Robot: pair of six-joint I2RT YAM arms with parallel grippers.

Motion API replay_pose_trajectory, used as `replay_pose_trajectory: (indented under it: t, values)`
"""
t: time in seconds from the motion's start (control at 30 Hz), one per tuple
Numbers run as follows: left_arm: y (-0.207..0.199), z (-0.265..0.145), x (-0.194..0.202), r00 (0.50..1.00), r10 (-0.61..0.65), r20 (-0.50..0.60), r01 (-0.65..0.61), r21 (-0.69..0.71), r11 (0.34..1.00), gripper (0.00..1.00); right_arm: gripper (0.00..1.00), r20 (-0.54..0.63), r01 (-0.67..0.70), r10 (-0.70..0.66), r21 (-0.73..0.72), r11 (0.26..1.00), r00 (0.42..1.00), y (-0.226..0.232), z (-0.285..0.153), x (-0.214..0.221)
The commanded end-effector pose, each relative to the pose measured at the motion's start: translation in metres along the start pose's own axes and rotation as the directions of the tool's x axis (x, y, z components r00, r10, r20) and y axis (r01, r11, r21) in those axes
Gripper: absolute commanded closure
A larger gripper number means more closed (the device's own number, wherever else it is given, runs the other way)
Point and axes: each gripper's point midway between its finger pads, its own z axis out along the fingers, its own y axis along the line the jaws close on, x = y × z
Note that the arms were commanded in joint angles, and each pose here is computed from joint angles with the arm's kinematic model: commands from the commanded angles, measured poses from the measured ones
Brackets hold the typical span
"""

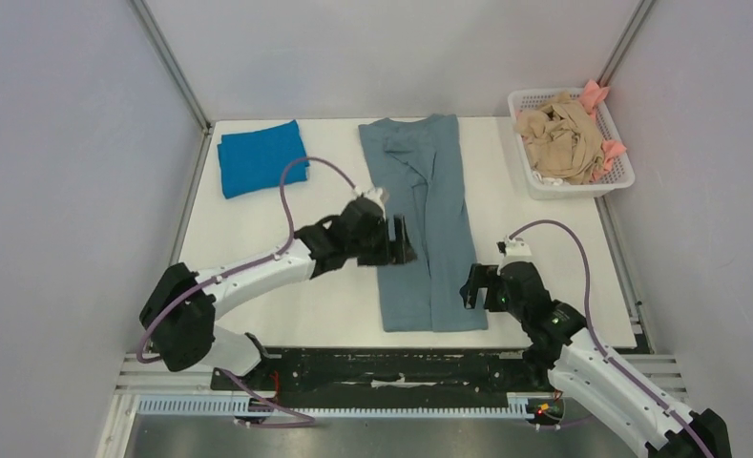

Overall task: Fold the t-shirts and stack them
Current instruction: Rotate the tshirt 90 degrees, then grab the bottom of the folded rectangular tshirt with both arms

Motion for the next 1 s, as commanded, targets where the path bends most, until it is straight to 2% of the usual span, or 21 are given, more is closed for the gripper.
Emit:
replay_pose_trajectory:
  t: [0.0, 0.13, 0.23, 0.4, 0.6, 0.7, 0.73, 0.8, 0.9, 0.97]
  values:
    - [0.064, -0.013, 0.084, 0.990, -0.008, -0.139, -0.023, -0.221, 0.975, 0.15, 0.02, -0.077, 0.011, -0.012, -0.010, 1.000, 0.997, -0.005, -0.006, 0.024]
    - [0.067, -0.036, 0.144, 0.969, 0.013, -0.245, -0.065, -0.206, 0.976, 0.15, 0.02, -0.124, 0.022, -0.032, -0.080, 0.997, 0.992, 0.004, -0.010, 0.035]
    - [0.072, -0.048, 0.169, 0.959, 0.008, -0.283, -0.068, -0.202, 0.977, 0.18, 0.02, -0.147, 0.015, -0.030, -0.103, 0.995, 0.989, 0.007, -0.012, 0.041]
    - [0.078, -0.038, 0.183, 0.959, -0.020, -0.284, -0.034, -0.185, 0.982, 0.28, 0.02, -0.169, -0.006, -0.009, -0.089, 0.996, 0.986, 0.005, -0.010, 0.048]
    - [0.072, -0.020, 0.189, 0.948, 0.006, -0.317, -0.059, -0.157, 0.986, 0.29, 0.04, -0.169, -0.028, 0.016, -0.070, 0.997, 0.985, 0.002, -0.009, 0.050]
    - [0.070, -0.013, 0.200, 0.927, 0.006, -0.374, -0.065, -0.145, 0.987, 0.35, 0.04, -0.163, -0.031, 0.022, -0.056, 0.998, 0.986, -0.001, -0.008, 0.050]
    - [0.072, -0.010, 0.204, 0.923, 0.002, -0.386, -0.065, -0.150, 0.987, 0.38, 0.04, -0.162, -0.035, 0.027, -0.049, 0.998, 0.986, -0.002, -0.008, 0.051]
    - [0.077, -0.008, 0.208, 0.916, -0.003, -0.400, -0.070, -0.168, 0.983, 0.51, 0.04, -0.167, -0.034, 0.026, -0.049, 0.998, 0.986, -0.002, -0.008, 0.051]
    - [0.085, -0.008, 0.212, 0.910, -0.008, -0.414, -0.083, -0.200, 0.976, 0.75, 0.04, -0.183, -0.028, 0.016, -0.065, 0.997, 0.983, 0.002, -0.011, 0.051]
    - [0.094, -0.011, 0.211, 0.912, -0.010, -0.409, -0.098, -0.242, 0.965, 0.95, 0.07, -0.198, -0.025, 0.010, -0.070, 0.997, 0.980, 0.002, -0.014, 0.053]
